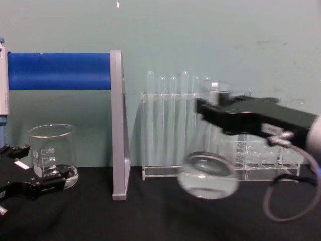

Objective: Grasp the erlenmeyer flask with one hand, shake it three times, then place it back.

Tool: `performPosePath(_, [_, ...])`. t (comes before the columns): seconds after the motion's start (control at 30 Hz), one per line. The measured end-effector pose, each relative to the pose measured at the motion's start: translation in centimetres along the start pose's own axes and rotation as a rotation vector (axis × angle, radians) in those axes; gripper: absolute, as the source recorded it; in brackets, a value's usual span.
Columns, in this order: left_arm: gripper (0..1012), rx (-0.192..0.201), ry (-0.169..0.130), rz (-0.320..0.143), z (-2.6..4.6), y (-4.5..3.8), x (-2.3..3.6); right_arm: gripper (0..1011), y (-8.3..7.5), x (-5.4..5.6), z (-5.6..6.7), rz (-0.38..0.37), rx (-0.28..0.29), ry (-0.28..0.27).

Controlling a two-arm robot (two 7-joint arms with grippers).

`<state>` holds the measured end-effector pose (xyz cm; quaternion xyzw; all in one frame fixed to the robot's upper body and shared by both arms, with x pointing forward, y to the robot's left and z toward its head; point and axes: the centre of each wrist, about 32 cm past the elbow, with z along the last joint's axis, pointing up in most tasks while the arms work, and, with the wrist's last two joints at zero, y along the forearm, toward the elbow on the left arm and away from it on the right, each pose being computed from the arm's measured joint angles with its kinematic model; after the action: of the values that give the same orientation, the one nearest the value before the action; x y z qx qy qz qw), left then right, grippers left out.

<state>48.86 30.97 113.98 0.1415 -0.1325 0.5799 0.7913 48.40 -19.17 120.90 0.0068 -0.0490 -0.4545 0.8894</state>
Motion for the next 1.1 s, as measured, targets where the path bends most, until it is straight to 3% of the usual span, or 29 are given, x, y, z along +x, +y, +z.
performPosePath(0.4, [1001, 0.0, 0.0, 0.0, 0.0, 0.0, 0.0, 449, -4.7, 1.8, 0.1, -0.285, -0.028, -0.013])
performPosePath(0.63, [1001, 0.0, 0.0, 0.0, 0.0, 0.0, 0.0, 449, -6.0, 2.0, 0.2, -0.353, -0.035, -0.018])
performPosePath(0.83, [1000, 0.0, 0.0, 0.0, 0.0, 0.0, 0.0, 449, -5.9, 2.0, 0.3, -0.342, -0.042, -0.021])
performPosePath(1.1, [1001, 0.0, 0.0, 0.0, 0.0, 0.0, 0.0, 449, -3.6, 1.4, 0.0, -0.194, -0.053, -0.017])
